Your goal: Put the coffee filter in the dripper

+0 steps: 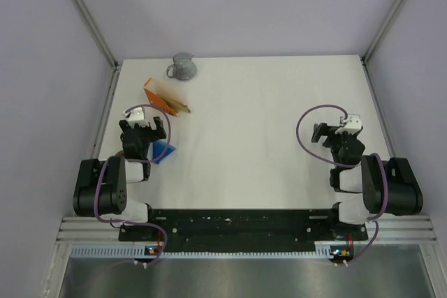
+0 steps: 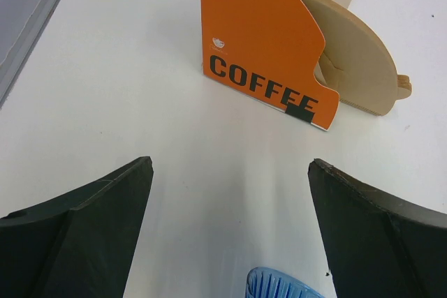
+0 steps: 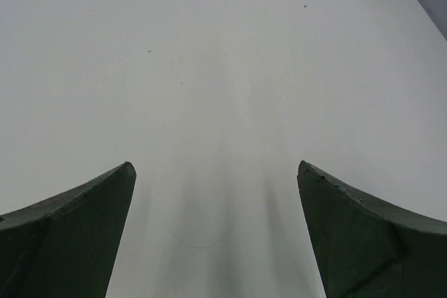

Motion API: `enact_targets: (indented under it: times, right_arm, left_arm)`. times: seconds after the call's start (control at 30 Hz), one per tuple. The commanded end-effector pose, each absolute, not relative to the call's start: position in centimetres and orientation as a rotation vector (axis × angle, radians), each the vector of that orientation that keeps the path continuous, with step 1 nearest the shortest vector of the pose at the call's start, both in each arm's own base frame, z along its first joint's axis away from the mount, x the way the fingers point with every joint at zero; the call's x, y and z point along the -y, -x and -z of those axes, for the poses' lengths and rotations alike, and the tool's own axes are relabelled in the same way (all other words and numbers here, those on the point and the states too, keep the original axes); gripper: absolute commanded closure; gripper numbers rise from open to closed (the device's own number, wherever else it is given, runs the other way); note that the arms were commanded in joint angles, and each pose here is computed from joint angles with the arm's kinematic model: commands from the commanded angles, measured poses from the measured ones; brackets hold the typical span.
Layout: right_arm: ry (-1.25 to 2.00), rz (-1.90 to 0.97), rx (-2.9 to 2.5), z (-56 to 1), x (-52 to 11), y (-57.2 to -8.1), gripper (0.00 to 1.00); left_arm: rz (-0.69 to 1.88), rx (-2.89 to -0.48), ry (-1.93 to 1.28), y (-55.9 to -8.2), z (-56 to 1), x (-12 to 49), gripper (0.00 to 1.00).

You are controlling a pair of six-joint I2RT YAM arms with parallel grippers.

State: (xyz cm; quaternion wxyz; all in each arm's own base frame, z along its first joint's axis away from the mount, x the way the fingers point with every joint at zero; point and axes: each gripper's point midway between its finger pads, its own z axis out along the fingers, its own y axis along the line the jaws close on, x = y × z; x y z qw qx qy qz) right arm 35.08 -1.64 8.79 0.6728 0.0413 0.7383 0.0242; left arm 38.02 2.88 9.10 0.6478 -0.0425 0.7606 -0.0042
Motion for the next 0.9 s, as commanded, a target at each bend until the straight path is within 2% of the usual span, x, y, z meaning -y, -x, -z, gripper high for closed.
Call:
enact_targets:
  times: [0.0,0.23,0.47,0.6,0.87]
  right_arm:
    - [-0.060,-0.059,-1.578,-11.1,1.2,-35.8,0.01]
    - [-0.130,-0.044,-1.610,-14.5,2.0,-36.2,0.01]
    - [-0.094,-0.290,-1.562,-22.8,-1.1,-37.5,0.01]
    - [-0.054,-0.423,-1.577,-25.9,-3.1,-37.7,0.01]
    - [-0.083,-0.536,-1.620,-29.5,-4.4,-38.0,0.01]
  left_arm:
    - [0.002,-1.660,0.088,-38.8,-10.9,-3.0,0.01]
    - [0.001,-1.666,0.090,-38.8,-10.8,-3.0,0.01]
    - [-0.054,-1.678,0.227,-38.9,-11.7,-5.0,0.01]
    - [-0.058,-1.703,0.295,-39.4,-14.0,-6.3,0.01]
    - [-0.117,-1.628,0.227,-40.7,-20.7,-7.1,0.01]
